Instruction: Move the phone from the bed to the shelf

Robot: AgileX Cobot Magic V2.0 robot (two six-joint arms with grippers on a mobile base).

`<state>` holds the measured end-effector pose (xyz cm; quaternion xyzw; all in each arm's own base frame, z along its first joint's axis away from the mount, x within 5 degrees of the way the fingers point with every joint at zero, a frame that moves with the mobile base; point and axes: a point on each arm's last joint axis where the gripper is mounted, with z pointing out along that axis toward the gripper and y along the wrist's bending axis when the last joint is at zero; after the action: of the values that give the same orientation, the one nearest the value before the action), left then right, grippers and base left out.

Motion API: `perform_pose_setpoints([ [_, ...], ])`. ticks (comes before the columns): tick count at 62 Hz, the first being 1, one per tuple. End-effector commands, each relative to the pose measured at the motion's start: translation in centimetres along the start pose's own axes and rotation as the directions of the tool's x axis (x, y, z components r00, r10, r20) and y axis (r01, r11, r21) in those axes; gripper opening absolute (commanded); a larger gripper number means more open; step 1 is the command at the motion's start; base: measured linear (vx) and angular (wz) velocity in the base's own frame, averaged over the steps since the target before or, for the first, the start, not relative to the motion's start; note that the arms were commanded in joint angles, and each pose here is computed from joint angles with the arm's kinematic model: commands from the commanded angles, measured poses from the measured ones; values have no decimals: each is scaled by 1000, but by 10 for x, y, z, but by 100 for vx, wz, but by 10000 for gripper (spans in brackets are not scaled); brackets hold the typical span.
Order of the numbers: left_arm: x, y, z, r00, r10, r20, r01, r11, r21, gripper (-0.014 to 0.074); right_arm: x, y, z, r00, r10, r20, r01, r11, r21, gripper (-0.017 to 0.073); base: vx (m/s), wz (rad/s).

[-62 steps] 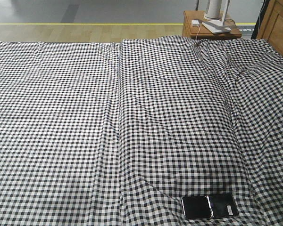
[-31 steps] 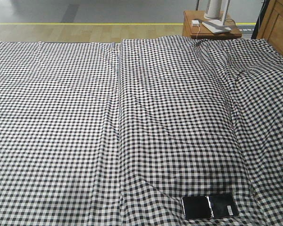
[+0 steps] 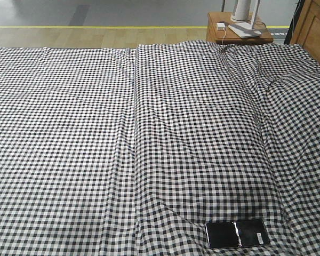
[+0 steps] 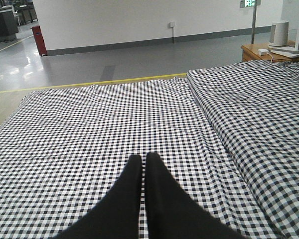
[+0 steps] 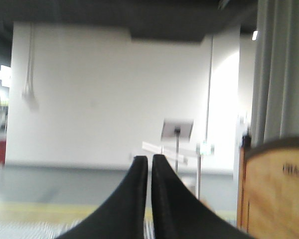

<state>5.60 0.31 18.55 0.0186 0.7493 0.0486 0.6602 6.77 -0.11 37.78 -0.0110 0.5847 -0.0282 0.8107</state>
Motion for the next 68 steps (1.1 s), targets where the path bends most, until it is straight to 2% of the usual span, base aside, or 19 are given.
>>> perform_pose_setpoints([
  [1, -15, 1, -3, 994, -8, 107, 9, 1000, -5, 1, -10, -1, 26, 998, -6, -67, 6, 1000, 0, 41, 0, 0],
  [14, -15, 1, -3, 994, -8, 107, 9, 1000, -5, 1, 19, 1, 67, 939, -8, -342, 2, 1000, -18, 200, 0, 0],
  [31, -15, 1, -3, 994, -8, 107, 9, 1000, -5, 1, 63, 3, 89, 814, -14, -581, -7, 999, -33, 617, 0, 0],
  [38, -15, 1, -3, 994, -8, 107, 9, 1000, -5, 1, 76, 4, 97, 779, -14, -627, -10, 999, -35, 721, 0, 0],
  [46, -15, 1, -3, 994, -8, 107, 9, 1000, -5, 1, 90, 4, 102, 729, -15, -684, -14, 999, -37, 724, 0, 0],
  [50, -15, 1, -3, 994, -8, 107, 9, 1000, -5, 1, 97, 5, 104, 694, 9, -720, -34, 999, -20, 715, 0, 0],
  [56, -15, 1, -3, 994, -8, 107, 9, 1000, -5, 1, 101, 4, 111, 615, 49, -787, -62, 998, 13, 705, 0, 0],
  [60, -15, 1, -3, 994, -8, 107, 9, 1000, -5, 1, 102, 1, 117, 558, 57, -828, -58, 998, 30, 701, 0, 0],
  [68, -15, 1, -3, 994, -8, 107, 9, 1000, -5, 1, 106, -21, 131, 424, 132, -896, -43, 991, 125, 694, 0, 0],
])
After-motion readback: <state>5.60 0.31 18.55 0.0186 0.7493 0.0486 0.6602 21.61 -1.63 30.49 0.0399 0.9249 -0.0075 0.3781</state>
